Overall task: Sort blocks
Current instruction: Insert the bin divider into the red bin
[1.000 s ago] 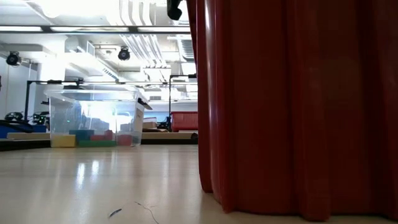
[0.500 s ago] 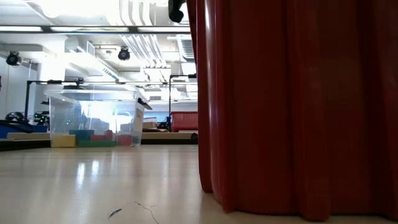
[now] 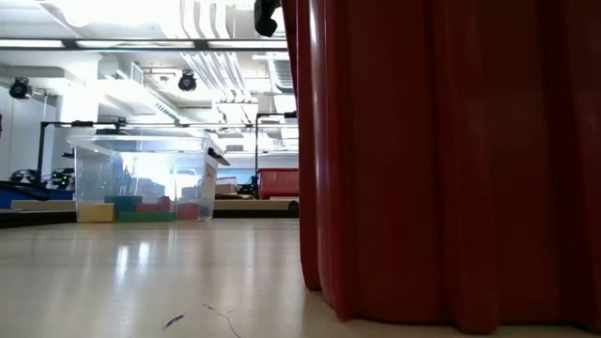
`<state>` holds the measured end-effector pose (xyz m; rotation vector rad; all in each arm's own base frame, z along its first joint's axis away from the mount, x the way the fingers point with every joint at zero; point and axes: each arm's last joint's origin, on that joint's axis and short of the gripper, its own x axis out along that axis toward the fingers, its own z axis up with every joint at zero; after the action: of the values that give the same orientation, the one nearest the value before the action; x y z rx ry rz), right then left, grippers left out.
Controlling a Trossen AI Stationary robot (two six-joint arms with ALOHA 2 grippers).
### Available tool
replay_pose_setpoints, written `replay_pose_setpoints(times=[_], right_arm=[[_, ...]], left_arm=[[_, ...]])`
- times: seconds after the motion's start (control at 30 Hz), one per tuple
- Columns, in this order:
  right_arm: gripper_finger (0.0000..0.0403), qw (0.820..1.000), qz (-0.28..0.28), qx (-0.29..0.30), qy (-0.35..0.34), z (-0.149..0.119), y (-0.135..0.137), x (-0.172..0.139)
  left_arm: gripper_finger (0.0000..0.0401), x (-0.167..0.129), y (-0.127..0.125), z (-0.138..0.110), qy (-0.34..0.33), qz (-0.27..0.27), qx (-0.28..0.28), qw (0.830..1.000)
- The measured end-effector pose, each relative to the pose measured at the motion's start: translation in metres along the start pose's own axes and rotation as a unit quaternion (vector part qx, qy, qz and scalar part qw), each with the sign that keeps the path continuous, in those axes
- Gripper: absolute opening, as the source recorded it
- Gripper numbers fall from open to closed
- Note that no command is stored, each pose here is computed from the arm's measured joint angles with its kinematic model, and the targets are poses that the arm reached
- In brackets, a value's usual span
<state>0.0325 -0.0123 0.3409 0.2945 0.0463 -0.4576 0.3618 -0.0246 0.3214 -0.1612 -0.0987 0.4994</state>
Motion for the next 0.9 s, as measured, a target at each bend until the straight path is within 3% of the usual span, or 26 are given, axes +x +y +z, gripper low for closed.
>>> replay_pose_setpoints(times=[0.3, 0.6, 0.73, 0.9], right_arm=[[0.0, 0.998, 0.015, -0.037, 0.042, -0.005, 0.013, 0.024], [0.0, 0.996, 0.009, -0.092, 0.003, 0.001, 0.012, 0.021], [0.0, 0.993, -0.029, -0.113, -0.032, 0.007, 0.012, 0.021], [0.0, 0.978, -0.145, -0.144, -0.047, 0.01, 0.007, 0.022]], left_arm=[[0.0, 0.0, 0.0, 0.0, 0.0, 0.0, -0.01, 1.0], [0.0, 0.001, 0.002, -0.001, 0.006, 0.004, -0.008, 1.0], [0.0, 0.002, 0.003, -0.001, 0.006, 0.005, -0.008, 1.0], [0.0, 0.002, 0.003, -0.001, 0.005, 0.006, -0.011, 1.0]])
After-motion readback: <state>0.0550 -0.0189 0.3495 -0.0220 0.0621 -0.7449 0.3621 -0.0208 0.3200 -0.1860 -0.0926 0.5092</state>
